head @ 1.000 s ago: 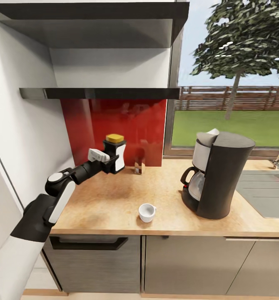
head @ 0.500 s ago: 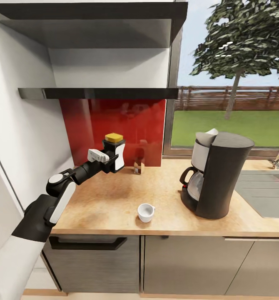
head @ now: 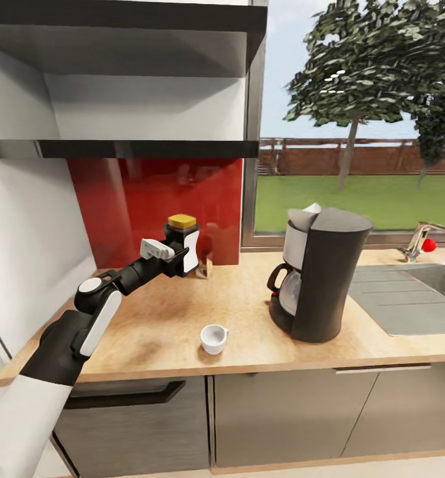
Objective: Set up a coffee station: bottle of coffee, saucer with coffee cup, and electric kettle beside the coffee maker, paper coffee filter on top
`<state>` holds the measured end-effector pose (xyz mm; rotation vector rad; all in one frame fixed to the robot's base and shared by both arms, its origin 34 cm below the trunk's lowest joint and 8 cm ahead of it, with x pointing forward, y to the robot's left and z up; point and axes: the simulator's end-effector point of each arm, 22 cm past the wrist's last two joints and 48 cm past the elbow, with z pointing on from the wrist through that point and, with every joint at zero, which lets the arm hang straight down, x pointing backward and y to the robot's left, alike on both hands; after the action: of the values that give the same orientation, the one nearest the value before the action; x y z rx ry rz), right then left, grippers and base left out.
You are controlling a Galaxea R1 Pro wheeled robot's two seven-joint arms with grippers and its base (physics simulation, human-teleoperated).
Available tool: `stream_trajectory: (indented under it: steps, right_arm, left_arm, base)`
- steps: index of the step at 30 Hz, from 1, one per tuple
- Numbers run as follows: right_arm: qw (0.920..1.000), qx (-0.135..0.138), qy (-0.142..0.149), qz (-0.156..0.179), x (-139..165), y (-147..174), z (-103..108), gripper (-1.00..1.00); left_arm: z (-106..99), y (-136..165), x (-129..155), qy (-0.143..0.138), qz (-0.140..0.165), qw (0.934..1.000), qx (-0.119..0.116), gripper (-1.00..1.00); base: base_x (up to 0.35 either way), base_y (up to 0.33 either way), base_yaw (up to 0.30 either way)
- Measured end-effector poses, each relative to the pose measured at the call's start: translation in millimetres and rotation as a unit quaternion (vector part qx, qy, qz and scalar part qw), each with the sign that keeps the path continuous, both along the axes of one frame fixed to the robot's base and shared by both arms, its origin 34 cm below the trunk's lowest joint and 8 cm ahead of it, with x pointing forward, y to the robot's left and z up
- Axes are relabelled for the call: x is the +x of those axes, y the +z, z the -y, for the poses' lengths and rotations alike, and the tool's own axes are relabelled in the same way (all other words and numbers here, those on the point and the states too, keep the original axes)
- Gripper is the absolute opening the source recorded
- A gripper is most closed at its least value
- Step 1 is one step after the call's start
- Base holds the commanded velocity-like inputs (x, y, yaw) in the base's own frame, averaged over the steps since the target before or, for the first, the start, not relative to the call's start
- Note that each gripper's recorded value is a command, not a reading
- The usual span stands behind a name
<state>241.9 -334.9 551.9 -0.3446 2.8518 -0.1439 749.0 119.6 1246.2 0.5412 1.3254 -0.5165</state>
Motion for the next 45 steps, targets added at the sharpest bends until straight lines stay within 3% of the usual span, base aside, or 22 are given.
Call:
stream_trajectory:
  steps: [23, 45]
  right_arm:
    - [1.0000, 0.000, 0.000, 0.000, 0.1, 0.1, 0.5, 1.00]
    - [1.0000, 0.000, 0.002, 0.000, 3.2, -29.5, -0.3, 1.00]
  left_arm:
    - [-7.0, -21.3, 11.8, 0.009, -0.015, 0.9999, -0.001, -1.00]
    - [-4.8, -49.8, 13.4, 0.007, -0.013, 0.9999, 0.000, -1.00]
  base:
    - [0.000, 0.000, -0.052]
    - [0.000, 0.000, 0.000]
